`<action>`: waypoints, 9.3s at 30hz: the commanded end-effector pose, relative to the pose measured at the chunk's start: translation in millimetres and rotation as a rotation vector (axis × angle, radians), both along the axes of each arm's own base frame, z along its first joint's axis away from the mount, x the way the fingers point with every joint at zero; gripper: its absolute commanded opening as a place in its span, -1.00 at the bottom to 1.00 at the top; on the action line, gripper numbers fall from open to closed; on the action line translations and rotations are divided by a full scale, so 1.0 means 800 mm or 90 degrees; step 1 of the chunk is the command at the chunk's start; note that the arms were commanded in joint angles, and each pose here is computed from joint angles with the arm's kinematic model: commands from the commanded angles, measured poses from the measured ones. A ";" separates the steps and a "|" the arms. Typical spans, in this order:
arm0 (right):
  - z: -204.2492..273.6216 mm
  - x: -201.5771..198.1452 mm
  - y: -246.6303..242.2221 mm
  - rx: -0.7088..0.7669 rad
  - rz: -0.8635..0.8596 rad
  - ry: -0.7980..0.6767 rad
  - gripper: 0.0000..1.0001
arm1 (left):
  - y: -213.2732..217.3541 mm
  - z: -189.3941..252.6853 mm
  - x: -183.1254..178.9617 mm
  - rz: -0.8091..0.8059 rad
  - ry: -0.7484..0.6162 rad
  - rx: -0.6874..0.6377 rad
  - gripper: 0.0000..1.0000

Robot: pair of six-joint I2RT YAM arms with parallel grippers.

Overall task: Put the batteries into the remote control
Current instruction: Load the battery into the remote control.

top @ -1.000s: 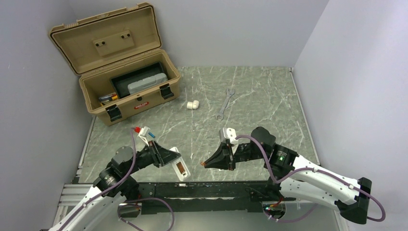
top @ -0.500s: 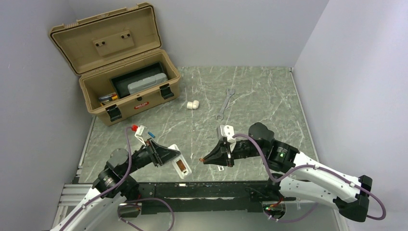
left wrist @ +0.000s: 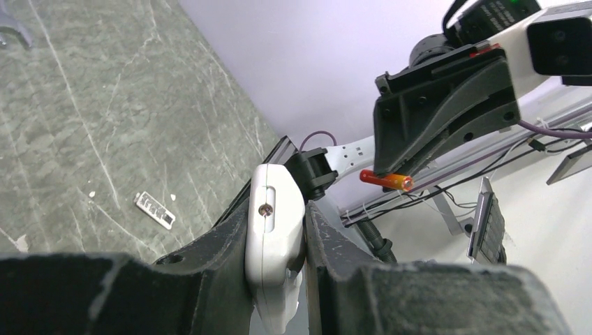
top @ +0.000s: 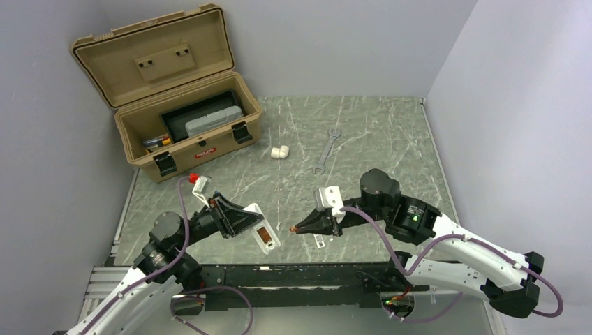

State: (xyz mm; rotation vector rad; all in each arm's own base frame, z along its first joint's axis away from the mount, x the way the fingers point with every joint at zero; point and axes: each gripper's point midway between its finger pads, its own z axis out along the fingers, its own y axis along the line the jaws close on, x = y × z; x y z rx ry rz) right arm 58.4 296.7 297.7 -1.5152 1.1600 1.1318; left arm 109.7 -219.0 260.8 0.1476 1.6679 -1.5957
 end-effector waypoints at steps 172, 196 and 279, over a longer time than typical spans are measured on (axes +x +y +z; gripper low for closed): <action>-0.012 0.061 0.077 -0.110 -0.298 0.196 -0.17 | 0.000 -0.072 0.063 0.115 0.155 -0.147 -1.00; -0.014 -0.031 0.048 0.064 0.134 -0.011 -0.25 | -0.019 -0.064 0.012 -0.032 0.212 -0.117 -1.00; -0.100 -0.027 0.077 -0.009 0.139 0.103 -0.12 | -0.017 -0.051 0.004 -0.060 0.203 -0.173 -1.00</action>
